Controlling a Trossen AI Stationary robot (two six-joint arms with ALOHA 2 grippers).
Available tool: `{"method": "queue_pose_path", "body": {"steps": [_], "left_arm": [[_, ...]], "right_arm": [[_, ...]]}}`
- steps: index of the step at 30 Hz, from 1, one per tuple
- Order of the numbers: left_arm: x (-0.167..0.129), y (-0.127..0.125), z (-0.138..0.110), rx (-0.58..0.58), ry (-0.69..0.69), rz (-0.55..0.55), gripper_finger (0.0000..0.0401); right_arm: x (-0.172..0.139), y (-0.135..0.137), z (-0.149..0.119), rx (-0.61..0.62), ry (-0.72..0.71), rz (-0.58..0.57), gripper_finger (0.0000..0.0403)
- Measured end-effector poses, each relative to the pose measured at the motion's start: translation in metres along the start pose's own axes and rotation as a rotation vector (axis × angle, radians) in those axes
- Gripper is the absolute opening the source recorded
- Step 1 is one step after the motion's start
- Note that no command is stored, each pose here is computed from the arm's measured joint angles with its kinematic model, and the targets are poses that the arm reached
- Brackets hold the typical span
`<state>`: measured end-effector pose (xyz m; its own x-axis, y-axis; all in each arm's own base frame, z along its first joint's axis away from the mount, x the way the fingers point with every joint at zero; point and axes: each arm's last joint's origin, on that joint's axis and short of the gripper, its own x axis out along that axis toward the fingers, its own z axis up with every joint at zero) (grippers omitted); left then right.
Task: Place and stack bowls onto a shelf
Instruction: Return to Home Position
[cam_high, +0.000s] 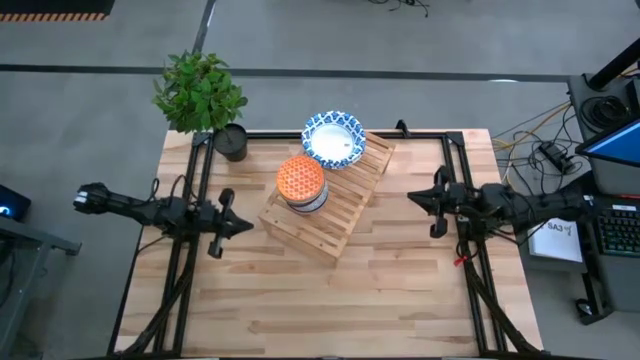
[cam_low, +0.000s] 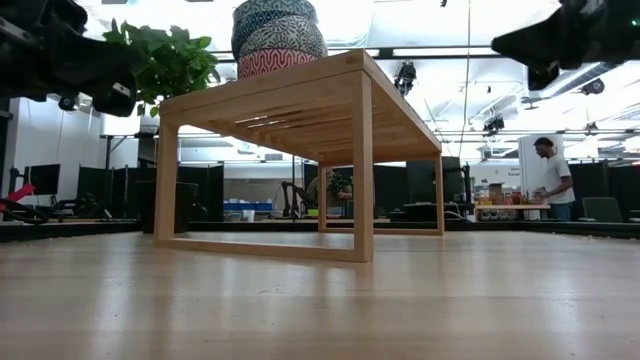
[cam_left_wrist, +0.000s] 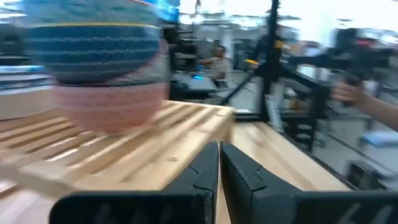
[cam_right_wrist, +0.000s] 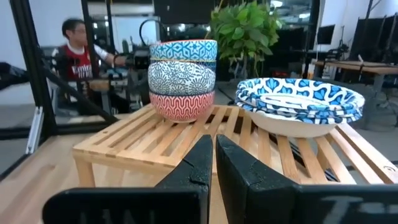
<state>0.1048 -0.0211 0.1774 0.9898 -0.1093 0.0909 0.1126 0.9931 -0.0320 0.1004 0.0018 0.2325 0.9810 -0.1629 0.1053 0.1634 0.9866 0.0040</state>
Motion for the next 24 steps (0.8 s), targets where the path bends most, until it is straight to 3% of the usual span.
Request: {"method": "queue_pose_path", "body": {"steps": [8,15,19,24], "left_arm": [[0.0,-0.003,-0.003,0.017,0.035,-0.098,0.0],[0.001,-0.003,-0.005,0.02,0.052,-0.093,0.0],[0.001,-0.001,-0.006,0.009,0.062,-0.033,0.0],[0.002,0.0,-0.01,-0.091,0.101,-0.001,0.0]], "right_arm": [[-0.015,-0.003,-0.022,0.005,-0.08,-0.003,0.0011],[-0.013,-0.002,-0.027,-0.031,-0.063,0.027,0.0011],[-0.012,0.0,-0.04,-0.057,-0.062,0.066,0.0011],[-0.01,0.001,-0.053,-0.063,-0.025,0.078,0.0011]]}}
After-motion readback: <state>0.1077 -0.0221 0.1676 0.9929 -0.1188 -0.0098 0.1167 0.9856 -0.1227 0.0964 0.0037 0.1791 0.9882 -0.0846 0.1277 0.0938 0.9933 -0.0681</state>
